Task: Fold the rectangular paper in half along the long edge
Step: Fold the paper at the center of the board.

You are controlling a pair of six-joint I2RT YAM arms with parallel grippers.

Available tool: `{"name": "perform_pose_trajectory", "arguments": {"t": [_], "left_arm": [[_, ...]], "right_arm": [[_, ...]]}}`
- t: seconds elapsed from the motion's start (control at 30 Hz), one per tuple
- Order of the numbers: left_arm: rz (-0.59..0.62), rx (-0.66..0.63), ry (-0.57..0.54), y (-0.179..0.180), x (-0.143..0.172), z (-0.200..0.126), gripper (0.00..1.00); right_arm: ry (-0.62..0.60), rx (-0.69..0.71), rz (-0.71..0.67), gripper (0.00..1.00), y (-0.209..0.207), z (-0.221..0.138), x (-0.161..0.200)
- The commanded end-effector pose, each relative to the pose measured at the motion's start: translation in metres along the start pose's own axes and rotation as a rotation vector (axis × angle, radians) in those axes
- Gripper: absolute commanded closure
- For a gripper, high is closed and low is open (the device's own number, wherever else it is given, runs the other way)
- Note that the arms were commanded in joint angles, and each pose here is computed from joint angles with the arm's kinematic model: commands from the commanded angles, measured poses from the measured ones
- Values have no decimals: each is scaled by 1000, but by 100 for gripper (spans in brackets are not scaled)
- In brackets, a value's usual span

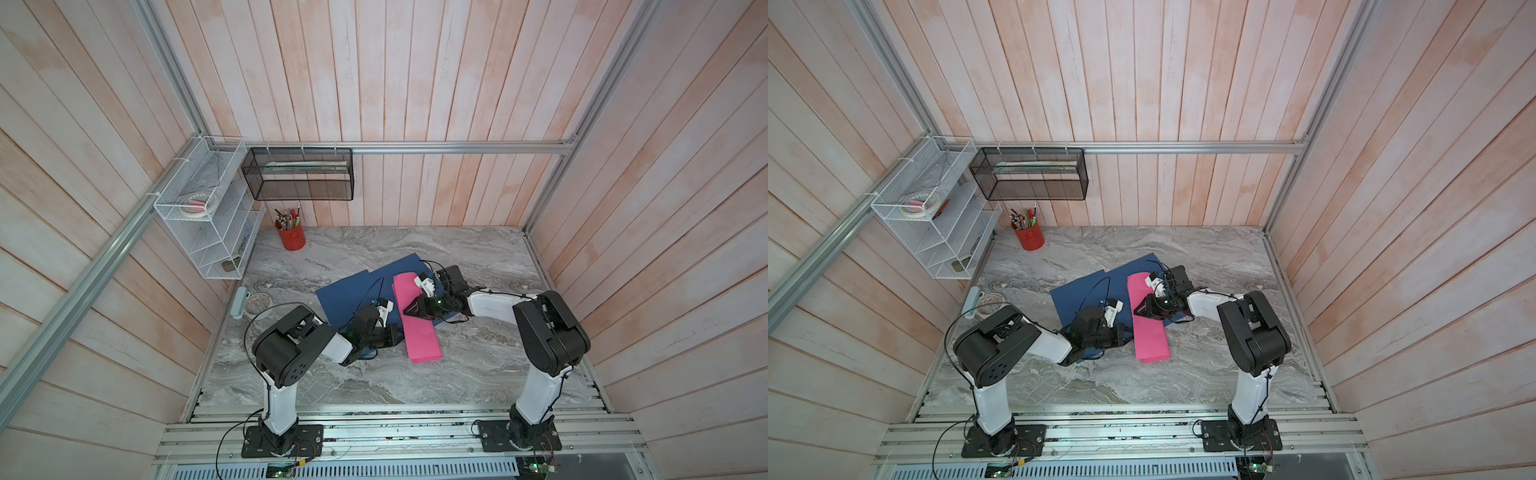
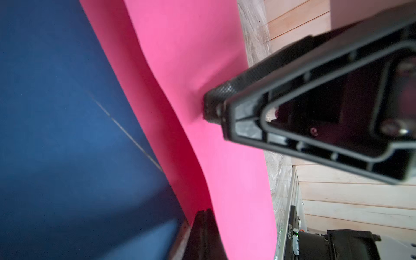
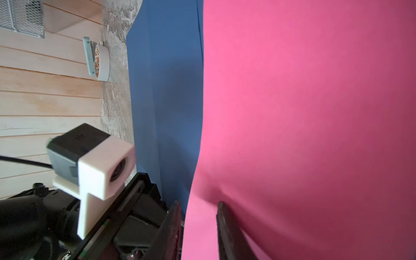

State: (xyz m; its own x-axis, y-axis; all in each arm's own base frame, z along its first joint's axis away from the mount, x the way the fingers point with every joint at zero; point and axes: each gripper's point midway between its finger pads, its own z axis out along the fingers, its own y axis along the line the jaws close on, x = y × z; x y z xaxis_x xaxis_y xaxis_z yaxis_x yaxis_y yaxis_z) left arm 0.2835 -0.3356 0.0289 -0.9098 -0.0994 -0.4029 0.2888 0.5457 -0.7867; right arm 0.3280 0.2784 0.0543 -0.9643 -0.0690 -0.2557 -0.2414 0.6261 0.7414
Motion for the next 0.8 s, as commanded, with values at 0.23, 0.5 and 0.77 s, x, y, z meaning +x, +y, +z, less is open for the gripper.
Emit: {"name": "perform_pose_trajectory", "arguments": {"t": [0.23, 0.5, 0.77], "left_arm": [[-1, -56, 29, 9, 1, -16, 100], [26, -45, 7, -1, -17, -27, 100], [27, -22, 17, -6, -21, -20, 100]], "right_arm": [[38, -27, -3, 73, -8, 4, 8], [77, -16, -6, 74, -14, 7, 17], [68, -20, -21, 74, -10, 3, 14]]}}
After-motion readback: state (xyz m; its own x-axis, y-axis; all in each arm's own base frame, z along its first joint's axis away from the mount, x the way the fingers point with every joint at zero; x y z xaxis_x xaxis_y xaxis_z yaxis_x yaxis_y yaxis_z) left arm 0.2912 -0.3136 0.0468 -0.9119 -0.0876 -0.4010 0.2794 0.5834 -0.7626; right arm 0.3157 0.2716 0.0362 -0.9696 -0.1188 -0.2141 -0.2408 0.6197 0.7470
